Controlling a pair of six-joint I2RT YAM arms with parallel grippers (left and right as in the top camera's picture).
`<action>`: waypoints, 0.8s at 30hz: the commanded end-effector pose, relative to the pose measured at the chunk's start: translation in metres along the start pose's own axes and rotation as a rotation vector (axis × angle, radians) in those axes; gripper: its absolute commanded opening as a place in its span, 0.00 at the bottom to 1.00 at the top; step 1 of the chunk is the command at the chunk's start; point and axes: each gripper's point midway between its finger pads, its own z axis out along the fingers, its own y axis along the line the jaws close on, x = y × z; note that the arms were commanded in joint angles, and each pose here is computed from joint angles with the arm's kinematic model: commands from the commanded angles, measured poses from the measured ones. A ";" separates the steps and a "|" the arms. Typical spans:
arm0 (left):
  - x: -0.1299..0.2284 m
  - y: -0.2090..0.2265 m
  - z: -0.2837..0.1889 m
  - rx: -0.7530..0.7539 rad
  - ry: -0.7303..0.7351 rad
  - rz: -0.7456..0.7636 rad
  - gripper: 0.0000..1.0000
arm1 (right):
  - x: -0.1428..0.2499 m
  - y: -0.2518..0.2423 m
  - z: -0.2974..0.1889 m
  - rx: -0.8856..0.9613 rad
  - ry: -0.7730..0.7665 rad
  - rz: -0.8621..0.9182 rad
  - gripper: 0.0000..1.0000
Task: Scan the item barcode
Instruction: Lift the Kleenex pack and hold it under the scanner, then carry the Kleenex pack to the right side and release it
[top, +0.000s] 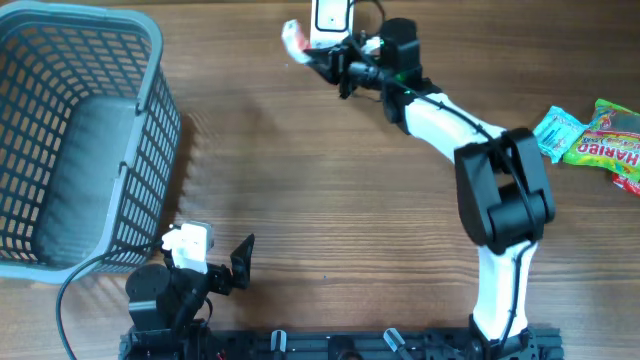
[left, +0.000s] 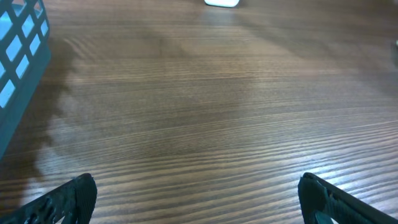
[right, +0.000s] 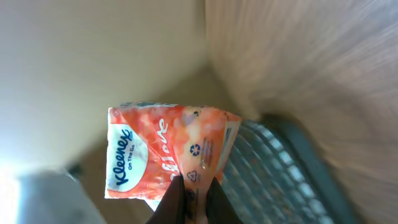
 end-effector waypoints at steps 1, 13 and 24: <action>-0.001 -0.004 -0.001 0.019 -0.008 0.021 1.00 | -0.031 0.022 0.009 -0.064 -0.043 0.143 0.05; -0.001 -0.004 -0.001 0.019 -0.008 0.021 1.00 | -0.092 0.046 0.007 -0.085 -0.244 0.212 0.05; -0.001 -0.004 -0.001 0.019 -0.008 0.021 1.00 | -0.118 0.005 0.028 -0.087 -0.187 0.192 0.05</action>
